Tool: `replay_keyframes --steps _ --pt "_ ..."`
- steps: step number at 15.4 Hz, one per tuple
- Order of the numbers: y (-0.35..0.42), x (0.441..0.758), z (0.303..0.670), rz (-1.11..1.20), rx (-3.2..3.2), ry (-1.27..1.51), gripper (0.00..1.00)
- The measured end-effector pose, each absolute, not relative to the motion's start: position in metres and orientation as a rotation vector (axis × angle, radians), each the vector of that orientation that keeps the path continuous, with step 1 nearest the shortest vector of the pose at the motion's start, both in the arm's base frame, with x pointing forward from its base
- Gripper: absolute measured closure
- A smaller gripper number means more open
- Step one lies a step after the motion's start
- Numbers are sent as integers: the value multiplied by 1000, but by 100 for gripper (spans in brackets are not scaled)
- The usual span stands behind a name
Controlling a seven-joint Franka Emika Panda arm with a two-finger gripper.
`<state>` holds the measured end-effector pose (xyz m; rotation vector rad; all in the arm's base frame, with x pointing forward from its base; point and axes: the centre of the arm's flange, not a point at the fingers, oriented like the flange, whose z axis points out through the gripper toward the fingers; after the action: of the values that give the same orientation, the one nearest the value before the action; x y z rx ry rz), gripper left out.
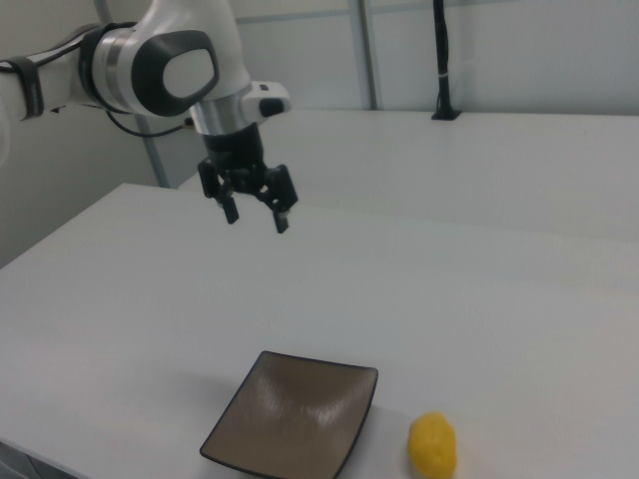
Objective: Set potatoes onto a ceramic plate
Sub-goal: 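Move the gripper from above the plate toward the yellow potato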
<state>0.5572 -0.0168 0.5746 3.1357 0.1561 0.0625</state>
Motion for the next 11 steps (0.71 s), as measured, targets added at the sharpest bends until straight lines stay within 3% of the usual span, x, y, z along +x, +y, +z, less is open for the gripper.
replay_keyframes --steps 5,11 --pt "-94 543 591 97 3084 341 0" --pt "-174 525 574 -21 2986 539 0"
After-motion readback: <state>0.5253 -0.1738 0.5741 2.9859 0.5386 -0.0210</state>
